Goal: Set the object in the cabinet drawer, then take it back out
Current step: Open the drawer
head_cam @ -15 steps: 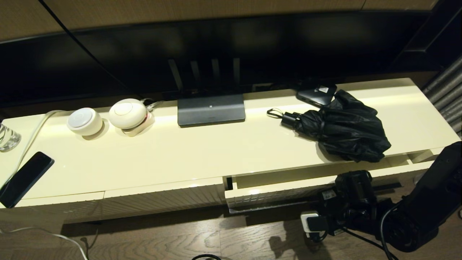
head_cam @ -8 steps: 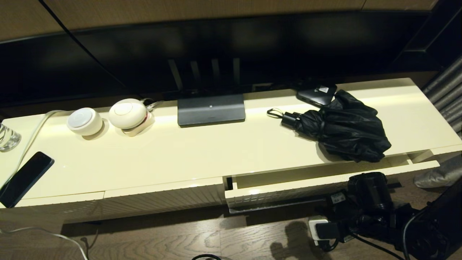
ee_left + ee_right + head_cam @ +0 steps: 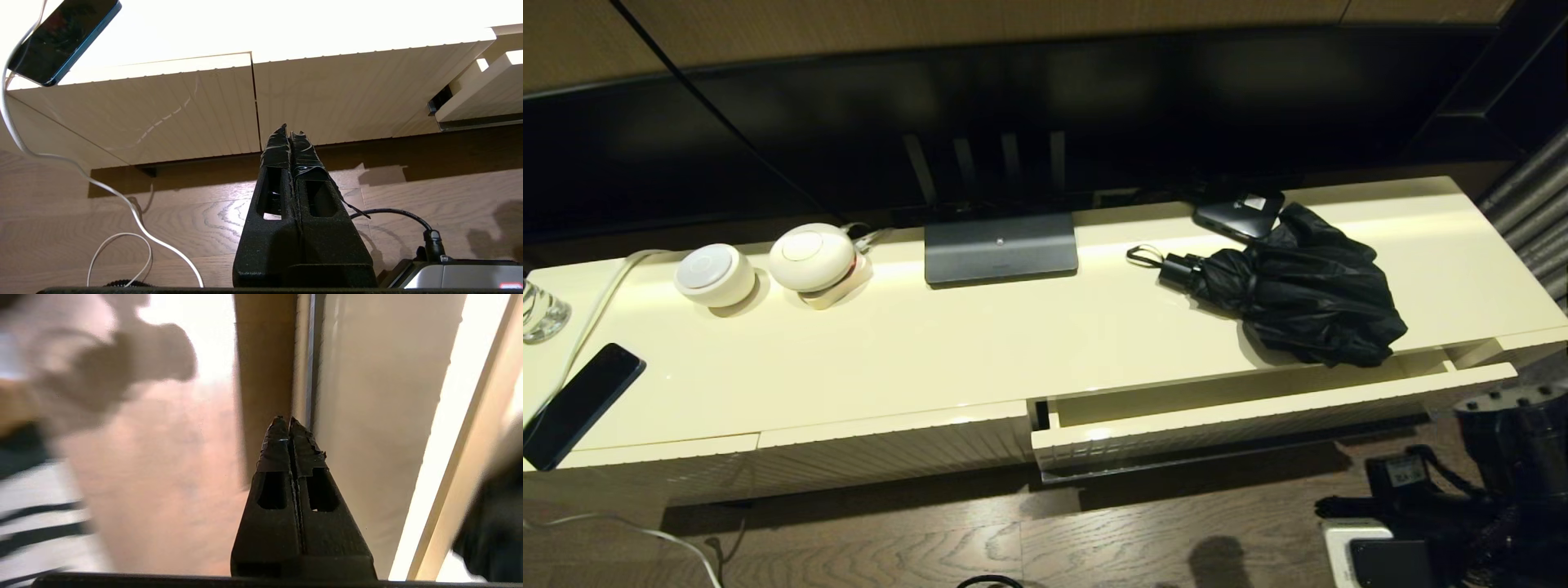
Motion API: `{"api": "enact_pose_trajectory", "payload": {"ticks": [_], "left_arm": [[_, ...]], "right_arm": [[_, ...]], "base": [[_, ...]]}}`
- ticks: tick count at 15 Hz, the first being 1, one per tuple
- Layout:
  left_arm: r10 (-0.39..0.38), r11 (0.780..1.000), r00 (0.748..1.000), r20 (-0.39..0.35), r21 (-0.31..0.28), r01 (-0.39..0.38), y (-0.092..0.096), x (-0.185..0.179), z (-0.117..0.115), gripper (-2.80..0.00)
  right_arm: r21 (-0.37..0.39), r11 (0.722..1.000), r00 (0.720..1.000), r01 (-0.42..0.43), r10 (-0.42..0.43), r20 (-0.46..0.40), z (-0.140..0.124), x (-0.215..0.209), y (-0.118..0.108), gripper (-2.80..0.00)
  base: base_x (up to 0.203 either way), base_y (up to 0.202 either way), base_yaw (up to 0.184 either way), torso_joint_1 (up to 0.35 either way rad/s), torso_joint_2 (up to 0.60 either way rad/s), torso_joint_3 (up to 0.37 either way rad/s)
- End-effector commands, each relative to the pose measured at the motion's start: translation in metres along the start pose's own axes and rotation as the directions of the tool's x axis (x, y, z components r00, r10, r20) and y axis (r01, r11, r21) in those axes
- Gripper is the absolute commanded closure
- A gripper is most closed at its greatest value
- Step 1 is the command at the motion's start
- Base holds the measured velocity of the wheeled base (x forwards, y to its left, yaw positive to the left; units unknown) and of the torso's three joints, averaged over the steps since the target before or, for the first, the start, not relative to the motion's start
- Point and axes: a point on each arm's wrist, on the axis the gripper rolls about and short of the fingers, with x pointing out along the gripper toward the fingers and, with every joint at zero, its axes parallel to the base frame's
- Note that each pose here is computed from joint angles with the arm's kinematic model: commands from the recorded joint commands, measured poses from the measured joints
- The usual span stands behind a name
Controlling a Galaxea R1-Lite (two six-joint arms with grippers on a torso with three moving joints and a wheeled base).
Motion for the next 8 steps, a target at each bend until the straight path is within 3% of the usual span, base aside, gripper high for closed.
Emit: {"api": "enact_pose_trajectory", "payload": {"ticks": [1, 2, 4, 8], "left_arm": [[0.001, 1.000, 1.000, -0.006, 0.000, -0.001, 0.000, 0.000, -0.001, 0.00], [0.001, 1.000, 1.000, -0.005, 0.000, -0.001, 0.000, 0.000, -0.001, 0.00], [0.001, 1.000, 1.000, -0.004, 0.000, -0.001, 0.000, 0.000, -0.001, 0.00], [0.001, 1.000, 1.000, -0.005, 0.000, -0.001, 0.000, 0.000, -0.001, 0.00]], "right_arm": [[0.172, 0.985, 0.999, -0.032, 0.033, -0.003, 0.003, -0.061, -0.006, 0.00], [0.281, 0.959, 0.999, -0.036, 0.038, -0.001, 0.005, -0.074, -0.015, 0.00], [0.491, 0.870, 0.998, -0.054, 0.060, 0.003, 0.008, -0.089, -0.024, 0.00], [0.654, 0.753, 0.995, -0.079, 0.100, 0.005, 0.010, -0.084, -0.035, 0.00]], "base": [[0.000, 0.000, 0.000, 0.000, 0.00, 0.000], [0.000, 0.000, 0.000, 0.000, 0.00, 0.000], [0.000, 0.000, 0.000, 0.000, 0.00, 0.000], [0.000, 0.000, 0.000, 0.000, 0.00, 0.000]]}}
